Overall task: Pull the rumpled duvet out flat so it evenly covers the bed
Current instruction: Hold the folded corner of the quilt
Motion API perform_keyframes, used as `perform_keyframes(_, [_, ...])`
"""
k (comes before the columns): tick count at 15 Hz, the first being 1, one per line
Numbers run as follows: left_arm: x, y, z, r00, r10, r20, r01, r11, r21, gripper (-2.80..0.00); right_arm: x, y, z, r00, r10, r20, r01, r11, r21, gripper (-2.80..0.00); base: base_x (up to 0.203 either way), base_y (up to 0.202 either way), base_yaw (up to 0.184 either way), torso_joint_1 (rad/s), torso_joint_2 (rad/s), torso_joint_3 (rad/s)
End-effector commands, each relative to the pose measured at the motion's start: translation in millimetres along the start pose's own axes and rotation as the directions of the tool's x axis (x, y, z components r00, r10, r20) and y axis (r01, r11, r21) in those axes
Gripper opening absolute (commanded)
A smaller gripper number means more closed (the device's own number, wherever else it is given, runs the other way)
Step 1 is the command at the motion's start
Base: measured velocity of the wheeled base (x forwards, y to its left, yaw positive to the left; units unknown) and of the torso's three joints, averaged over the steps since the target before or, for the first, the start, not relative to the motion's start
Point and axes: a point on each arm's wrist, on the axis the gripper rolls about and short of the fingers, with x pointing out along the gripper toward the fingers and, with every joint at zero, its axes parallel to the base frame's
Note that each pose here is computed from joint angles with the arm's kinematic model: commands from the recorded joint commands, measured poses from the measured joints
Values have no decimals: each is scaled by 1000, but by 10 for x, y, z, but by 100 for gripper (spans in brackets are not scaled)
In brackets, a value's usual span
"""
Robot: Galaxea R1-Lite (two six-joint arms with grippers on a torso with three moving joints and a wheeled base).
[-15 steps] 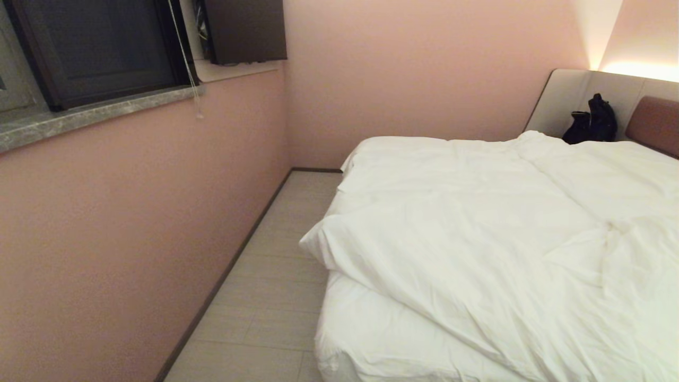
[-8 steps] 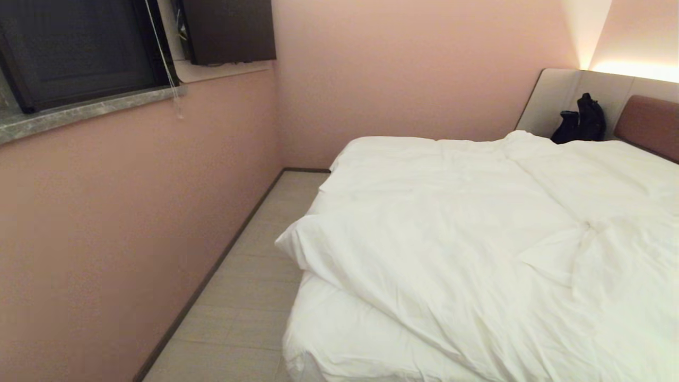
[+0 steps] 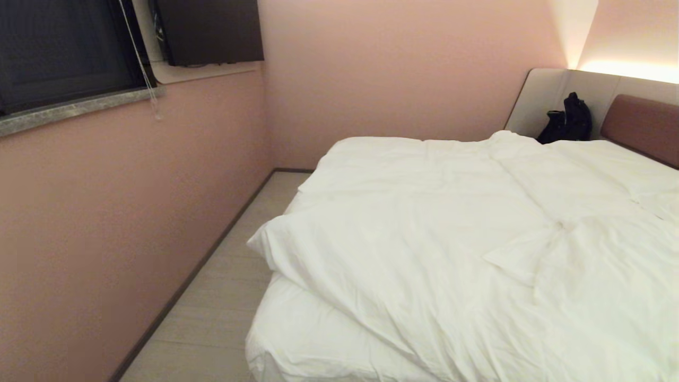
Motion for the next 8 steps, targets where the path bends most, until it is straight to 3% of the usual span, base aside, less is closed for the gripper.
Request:
perform_keyframes(1, [0,0,0,1000,0,0,0,1000,0,-280,1,0,1,1000,0,-1,0,1000,1,-280,0,-195,1,-2,1,3])
perform_keyframes(5, [0,0,0,1000,0,0,0,1000,1,-280,1,0,1,1000,0,-1,0,1000,-1,-280,0,-186,-2,2,5,2])
perform_keyframes(8, [0,0,0,1000,0,0,0,1000,1,-280,1,0,1,1000,0,-1,0,1000,1,-280,0,-58,-1,0,3,3])
